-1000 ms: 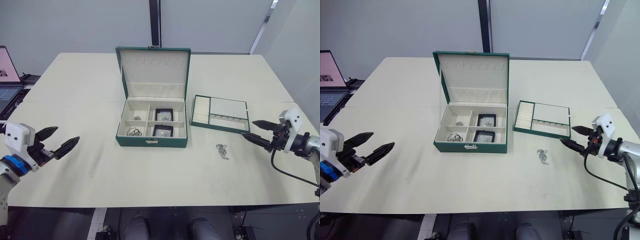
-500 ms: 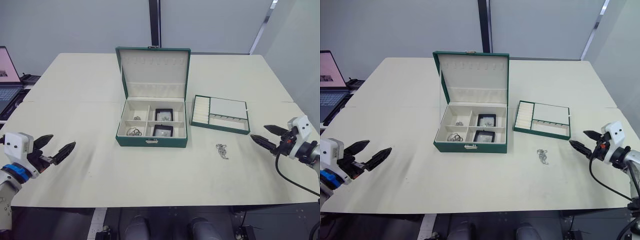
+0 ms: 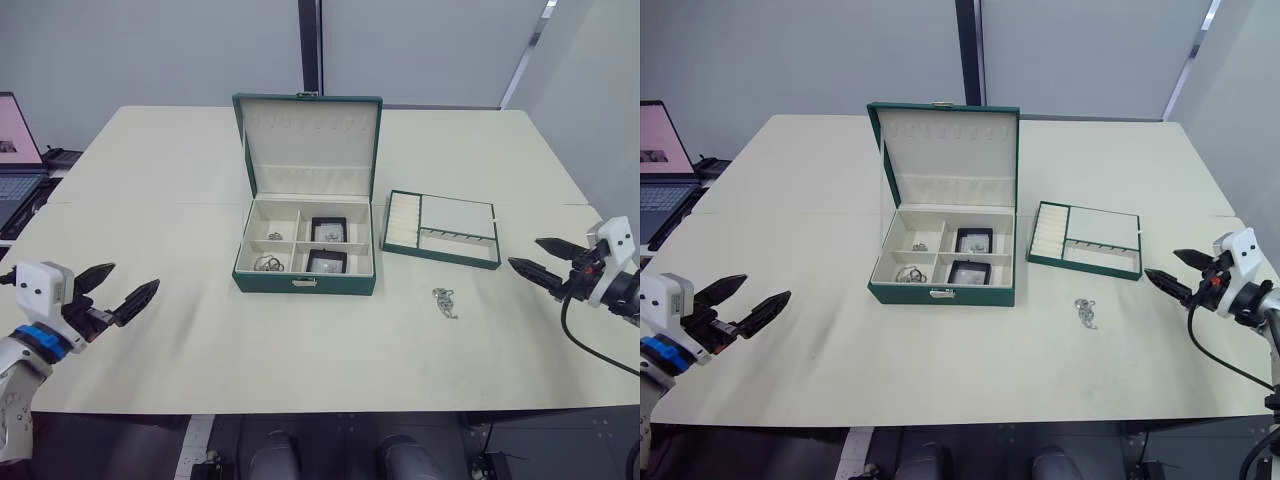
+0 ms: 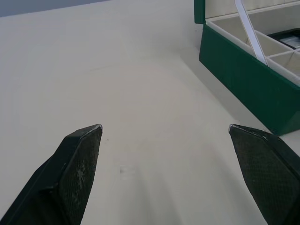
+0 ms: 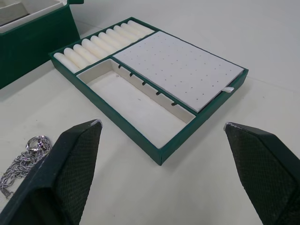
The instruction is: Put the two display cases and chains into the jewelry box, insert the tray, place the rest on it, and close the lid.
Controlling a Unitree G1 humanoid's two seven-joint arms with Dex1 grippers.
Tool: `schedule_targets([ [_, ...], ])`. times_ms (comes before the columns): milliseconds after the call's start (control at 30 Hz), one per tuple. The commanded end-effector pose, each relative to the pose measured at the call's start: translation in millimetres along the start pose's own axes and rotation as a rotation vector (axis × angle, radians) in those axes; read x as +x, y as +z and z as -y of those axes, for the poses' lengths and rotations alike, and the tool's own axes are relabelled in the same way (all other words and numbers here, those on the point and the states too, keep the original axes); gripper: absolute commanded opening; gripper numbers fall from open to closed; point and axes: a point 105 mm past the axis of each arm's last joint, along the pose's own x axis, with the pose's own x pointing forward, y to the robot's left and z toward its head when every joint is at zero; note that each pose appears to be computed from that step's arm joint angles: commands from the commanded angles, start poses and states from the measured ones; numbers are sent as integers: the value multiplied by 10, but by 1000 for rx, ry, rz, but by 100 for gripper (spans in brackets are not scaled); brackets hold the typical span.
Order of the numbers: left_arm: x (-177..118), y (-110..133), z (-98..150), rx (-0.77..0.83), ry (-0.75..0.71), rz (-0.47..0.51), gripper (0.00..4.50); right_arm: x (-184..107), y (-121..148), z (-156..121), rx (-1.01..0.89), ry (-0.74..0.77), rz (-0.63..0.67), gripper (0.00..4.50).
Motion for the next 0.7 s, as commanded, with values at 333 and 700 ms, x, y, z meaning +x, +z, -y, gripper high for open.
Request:
schedule_targets([
  [333,715,464,1277,86,-592,98,450,363,421,-239,-218,341,-114,444],
  [700,965,779,2266,90,-878,283,450,895,348,-318,-330,462,-233,444],
])
